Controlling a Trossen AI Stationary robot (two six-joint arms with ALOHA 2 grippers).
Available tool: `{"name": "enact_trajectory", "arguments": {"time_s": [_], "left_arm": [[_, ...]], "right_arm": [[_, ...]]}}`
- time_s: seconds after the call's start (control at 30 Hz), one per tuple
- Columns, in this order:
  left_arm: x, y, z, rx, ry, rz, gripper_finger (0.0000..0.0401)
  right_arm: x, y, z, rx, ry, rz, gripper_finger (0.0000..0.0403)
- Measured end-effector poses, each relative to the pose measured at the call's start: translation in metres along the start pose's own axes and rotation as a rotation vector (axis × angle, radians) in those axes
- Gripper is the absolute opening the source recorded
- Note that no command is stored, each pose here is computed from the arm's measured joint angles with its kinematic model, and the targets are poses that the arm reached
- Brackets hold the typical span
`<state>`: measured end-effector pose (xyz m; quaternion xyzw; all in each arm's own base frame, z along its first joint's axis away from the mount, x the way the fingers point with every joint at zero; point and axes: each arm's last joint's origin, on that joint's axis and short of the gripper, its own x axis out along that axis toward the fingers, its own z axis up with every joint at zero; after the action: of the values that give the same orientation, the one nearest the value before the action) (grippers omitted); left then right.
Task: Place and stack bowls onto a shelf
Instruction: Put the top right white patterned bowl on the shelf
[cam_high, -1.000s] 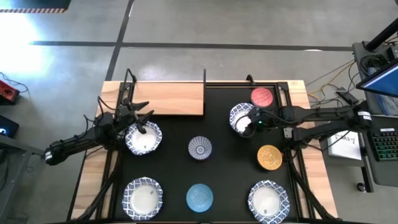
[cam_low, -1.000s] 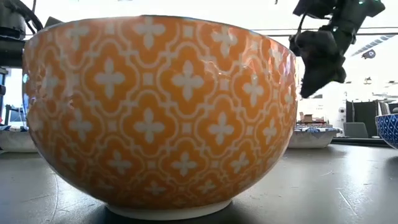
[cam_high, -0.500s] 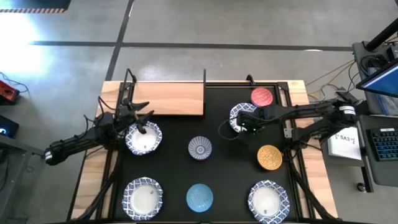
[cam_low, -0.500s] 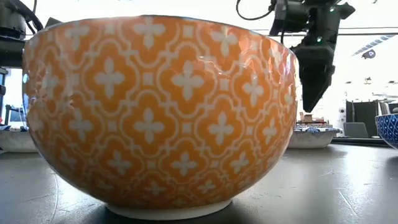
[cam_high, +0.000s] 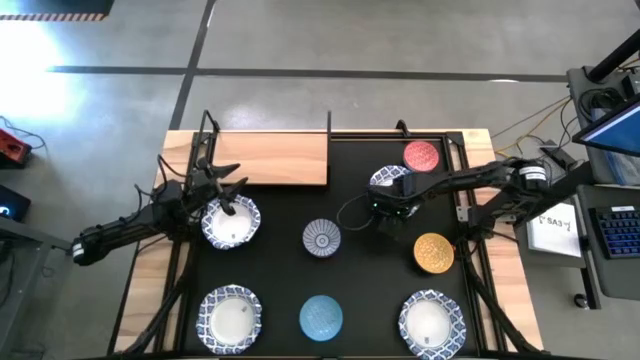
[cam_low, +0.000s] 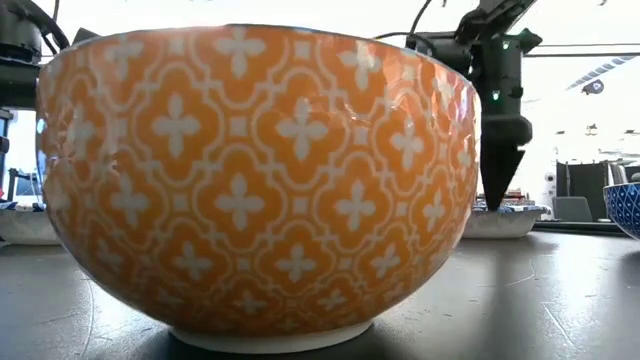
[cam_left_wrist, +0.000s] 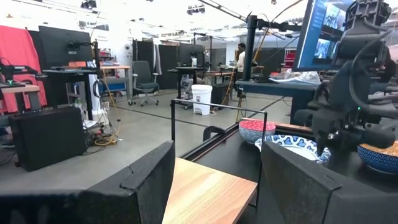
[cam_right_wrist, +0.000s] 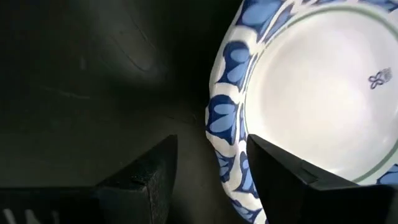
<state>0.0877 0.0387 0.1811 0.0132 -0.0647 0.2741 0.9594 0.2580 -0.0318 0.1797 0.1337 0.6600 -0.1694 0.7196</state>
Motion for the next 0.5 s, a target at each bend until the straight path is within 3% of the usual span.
{"name": "enact_trajectory", "arguments": {"time_s": [0.5], "left_arm": [[0.0, 0.0, 0.0, 0.0, 0.0, 0.0, 0.0224]], "right_arm": [[0.026, -0.002, 0.006, -0.134, 0.051, -0.198, 0.0172]]}}
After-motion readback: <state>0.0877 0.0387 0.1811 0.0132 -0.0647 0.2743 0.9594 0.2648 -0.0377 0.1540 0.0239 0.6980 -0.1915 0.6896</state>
